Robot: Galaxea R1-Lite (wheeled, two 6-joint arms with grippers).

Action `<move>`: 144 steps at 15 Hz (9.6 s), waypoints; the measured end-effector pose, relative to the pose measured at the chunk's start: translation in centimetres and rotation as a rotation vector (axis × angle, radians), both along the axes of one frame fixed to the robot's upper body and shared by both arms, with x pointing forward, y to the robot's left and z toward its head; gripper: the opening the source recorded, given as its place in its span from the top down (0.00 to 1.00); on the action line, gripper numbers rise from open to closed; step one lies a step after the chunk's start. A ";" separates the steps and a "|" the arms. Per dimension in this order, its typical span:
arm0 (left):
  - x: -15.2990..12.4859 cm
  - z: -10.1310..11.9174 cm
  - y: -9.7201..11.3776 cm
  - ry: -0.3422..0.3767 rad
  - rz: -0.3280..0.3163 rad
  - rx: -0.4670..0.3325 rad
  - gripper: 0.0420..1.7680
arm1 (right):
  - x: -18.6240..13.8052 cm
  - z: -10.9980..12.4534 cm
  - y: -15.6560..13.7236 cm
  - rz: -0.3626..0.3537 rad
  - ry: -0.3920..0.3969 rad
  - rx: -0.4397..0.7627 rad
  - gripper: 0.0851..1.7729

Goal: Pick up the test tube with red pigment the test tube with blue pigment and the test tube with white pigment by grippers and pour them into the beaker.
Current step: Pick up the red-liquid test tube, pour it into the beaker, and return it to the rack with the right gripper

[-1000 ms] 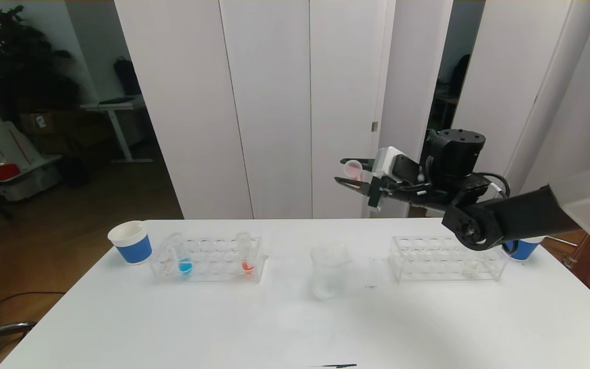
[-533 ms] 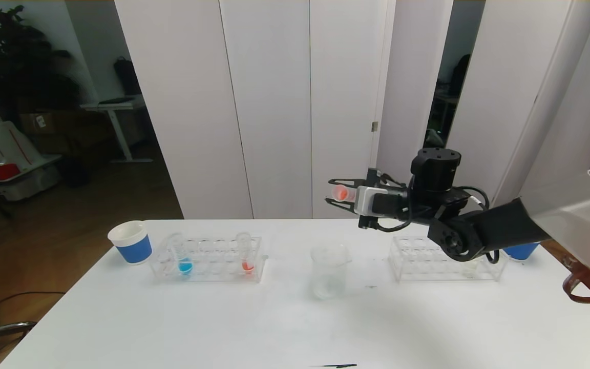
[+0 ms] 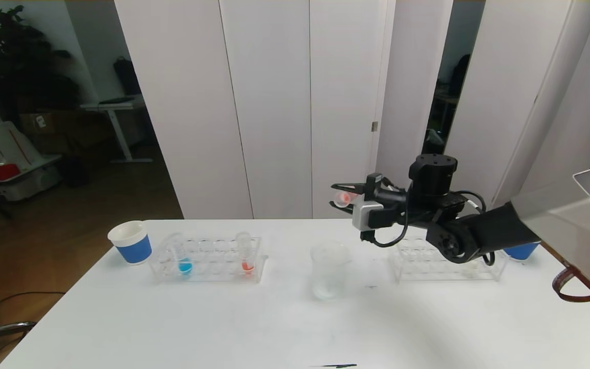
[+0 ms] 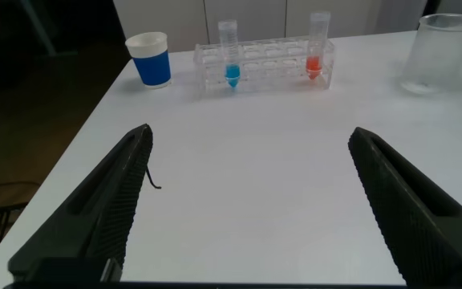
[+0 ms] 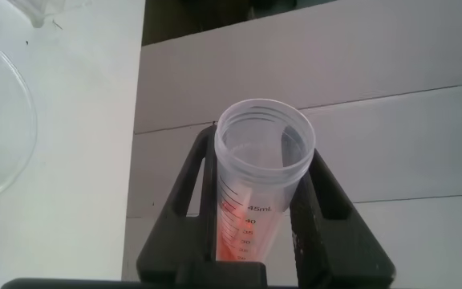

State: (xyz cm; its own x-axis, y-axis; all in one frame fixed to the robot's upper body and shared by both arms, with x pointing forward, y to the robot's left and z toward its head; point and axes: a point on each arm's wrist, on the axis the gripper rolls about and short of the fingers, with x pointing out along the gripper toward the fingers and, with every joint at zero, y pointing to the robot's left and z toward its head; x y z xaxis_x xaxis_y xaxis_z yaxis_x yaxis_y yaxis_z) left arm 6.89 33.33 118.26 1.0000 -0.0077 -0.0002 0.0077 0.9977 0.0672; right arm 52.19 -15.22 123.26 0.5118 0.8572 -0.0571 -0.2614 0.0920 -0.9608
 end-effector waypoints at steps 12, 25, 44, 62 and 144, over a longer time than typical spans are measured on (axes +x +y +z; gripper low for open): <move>0.0 0.0 0.0 0.000 0.000 0.000 0.01 | 0.5 -1.6 0.2 0.001 -0.143 -0.115 0.70; 0.0 0.0 0.0 0.000 0.000 0.000 0.01 | 0.7 -1.6 0.7 0.017 -0.266 -0.175 0.70; 0.0 0.0 0.0 0.000 0.000 0.000 0.01 | 1.3 -0.2 1.5 0.036 -0.522 -0.252 0.70; 0.0 0.0 0.0 0.000 0.000 0.000 0.01 | 0.4 5.8 2.2 -0.427 -0.102 0.315 0.70; 0.0 0.0 0.0 0.000 0.000 0.000 0.01 | -0.6 -3.4 -28.6 -1.489 0.393 1.453 0.01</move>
